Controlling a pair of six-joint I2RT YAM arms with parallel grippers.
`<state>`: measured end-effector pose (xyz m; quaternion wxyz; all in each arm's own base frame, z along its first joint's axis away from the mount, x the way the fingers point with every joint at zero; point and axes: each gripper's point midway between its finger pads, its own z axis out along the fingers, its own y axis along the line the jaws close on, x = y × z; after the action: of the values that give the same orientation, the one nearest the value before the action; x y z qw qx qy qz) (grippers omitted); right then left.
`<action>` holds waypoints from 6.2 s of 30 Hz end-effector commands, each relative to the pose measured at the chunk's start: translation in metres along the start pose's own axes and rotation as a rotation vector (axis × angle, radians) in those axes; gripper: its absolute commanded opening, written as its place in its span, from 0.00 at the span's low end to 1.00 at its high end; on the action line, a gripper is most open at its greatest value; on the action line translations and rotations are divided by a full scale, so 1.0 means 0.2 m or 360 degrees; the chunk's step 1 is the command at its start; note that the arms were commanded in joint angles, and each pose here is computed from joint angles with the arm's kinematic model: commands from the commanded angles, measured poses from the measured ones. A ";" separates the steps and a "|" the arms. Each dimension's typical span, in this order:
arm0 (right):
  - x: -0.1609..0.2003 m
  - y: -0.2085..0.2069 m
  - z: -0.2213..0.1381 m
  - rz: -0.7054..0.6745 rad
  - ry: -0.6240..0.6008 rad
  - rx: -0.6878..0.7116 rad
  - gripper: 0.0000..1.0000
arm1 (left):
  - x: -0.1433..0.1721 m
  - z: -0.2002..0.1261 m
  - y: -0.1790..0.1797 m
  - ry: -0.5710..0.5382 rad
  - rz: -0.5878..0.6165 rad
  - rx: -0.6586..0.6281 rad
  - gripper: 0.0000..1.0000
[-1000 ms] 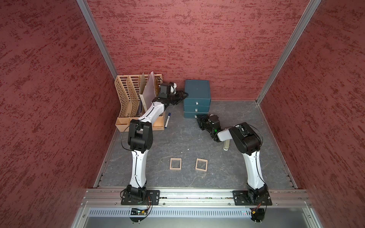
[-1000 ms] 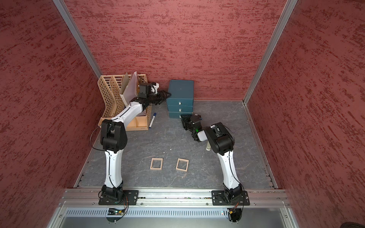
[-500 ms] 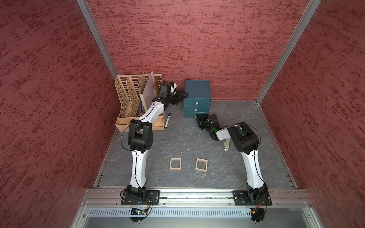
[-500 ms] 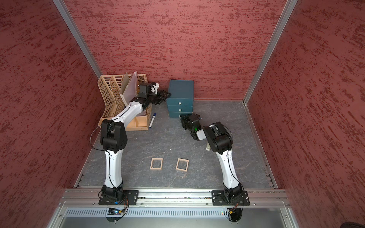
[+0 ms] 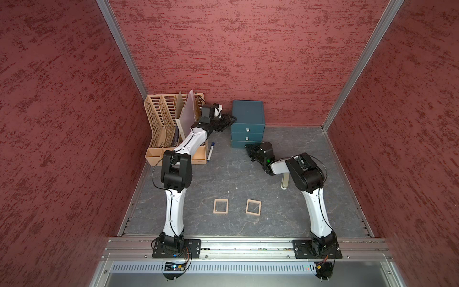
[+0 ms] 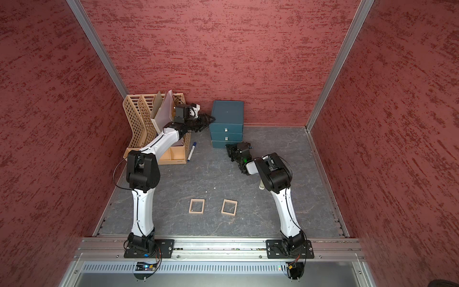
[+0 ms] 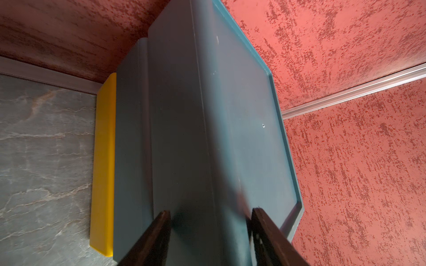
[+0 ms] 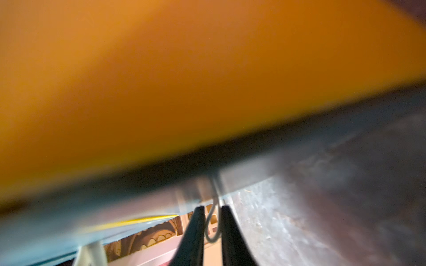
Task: Place the brooch boxes into the drawer by color
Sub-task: Open the drawer in the storage box, then pick up the brooch box from the center of the board.
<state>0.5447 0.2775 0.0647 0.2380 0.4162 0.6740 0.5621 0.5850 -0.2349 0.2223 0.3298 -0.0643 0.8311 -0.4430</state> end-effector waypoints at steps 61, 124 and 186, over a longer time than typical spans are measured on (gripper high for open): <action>0.44 -0.21 -0.58 0.0036 0.0047 0.0294 0.00 | 0.05 0.01 0.00 0.0069 0.0006 -0.0064 0.59; 0.90 -0.48 -1.37 -0.1151 0.0570 0.1764 0.98 | 0.85 -1.01 0.01 -0.0066 0.0024 -0.0599 0.67; 0.85 -0.36 -1.32 -0.1597 0.0538 0.1806 0.57 | 0.84 -1.04 -0.01 -0.0078 0.0007 -0.0548 0.66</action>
<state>0.2077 0.2743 0.0595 0.0564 0.0514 0.9967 0.0286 0.3257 -0.1558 0.2242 0.3354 -0.1319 0.8884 -0.2844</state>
